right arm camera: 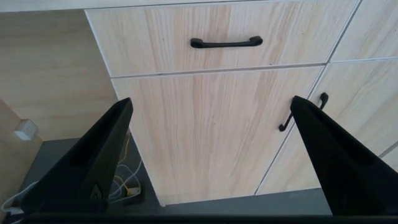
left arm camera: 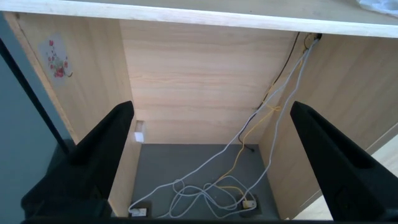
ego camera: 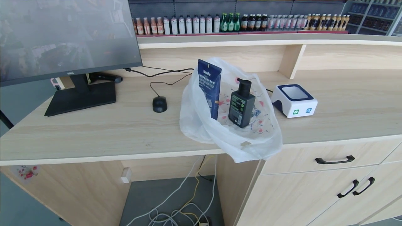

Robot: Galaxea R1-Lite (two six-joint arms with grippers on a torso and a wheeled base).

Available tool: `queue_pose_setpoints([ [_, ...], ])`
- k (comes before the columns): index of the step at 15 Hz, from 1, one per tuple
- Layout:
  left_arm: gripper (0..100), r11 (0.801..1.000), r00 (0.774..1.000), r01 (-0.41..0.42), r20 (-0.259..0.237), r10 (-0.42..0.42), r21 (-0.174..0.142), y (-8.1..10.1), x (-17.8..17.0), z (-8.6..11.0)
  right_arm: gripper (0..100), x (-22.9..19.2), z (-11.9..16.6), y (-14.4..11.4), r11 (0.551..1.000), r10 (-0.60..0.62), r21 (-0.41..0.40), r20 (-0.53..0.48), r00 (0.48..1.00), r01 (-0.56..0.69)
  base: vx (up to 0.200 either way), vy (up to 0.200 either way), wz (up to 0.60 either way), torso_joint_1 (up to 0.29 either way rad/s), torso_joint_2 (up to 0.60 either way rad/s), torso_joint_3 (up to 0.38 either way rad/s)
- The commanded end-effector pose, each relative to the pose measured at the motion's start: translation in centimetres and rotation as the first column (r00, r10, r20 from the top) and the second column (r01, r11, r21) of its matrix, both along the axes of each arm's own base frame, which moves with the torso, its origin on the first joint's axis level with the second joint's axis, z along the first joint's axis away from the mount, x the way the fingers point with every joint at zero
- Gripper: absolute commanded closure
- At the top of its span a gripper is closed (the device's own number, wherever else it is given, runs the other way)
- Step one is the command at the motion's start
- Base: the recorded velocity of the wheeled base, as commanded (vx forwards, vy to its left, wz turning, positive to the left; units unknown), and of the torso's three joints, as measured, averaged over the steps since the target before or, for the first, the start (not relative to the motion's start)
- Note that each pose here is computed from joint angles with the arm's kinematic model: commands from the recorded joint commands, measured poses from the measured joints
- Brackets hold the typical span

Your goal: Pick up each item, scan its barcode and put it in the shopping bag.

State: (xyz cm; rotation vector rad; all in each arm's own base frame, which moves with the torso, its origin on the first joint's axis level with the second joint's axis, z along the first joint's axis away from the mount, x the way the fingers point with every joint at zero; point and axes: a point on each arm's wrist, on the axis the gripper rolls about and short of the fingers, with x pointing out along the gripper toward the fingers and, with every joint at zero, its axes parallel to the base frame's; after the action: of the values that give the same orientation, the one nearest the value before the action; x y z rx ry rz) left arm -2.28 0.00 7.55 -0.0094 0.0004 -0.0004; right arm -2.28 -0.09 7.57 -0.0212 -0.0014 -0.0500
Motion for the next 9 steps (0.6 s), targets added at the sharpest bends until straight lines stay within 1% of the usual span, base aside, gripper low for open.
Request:
queue_pose_setpoints([
  [1, 0, 1.000, 1.000, 0.000, 0.000, 0.000, 0.000, 0.00, 0.00, 0.00, 0, 0.00, 0.00, 0.00, 1.000, -0.001, 0.000, 0.000, 1.000, 0.001, 0.000, 0.000, 0.00, 0.000, 0.00, 0.000],
  [2, 0, 1.000, 1.000, 0.000, 0.000, 0.000, 0.000, 0.00, 0.00, 0.00, 0, 0.00, 0.00, 0.00, 1.000, -0.001, 0.000, 0.000, 1.000, 0.001, 0.000, 0.000, 0.00, 0.000, 0.00, 0.000],
  [9, 0, 1.000, 1.000, 0.000, 0.000, 0.000, -0.001, 0.00, 0.00, 0.00, 0, 0.00, 0.00, 0.00, 1.000, -0.001, 0.000, 0.000, 1.000, 0.001, 0.000, -0.200, 0.00, 0.003, 0.01, 0.000],
])
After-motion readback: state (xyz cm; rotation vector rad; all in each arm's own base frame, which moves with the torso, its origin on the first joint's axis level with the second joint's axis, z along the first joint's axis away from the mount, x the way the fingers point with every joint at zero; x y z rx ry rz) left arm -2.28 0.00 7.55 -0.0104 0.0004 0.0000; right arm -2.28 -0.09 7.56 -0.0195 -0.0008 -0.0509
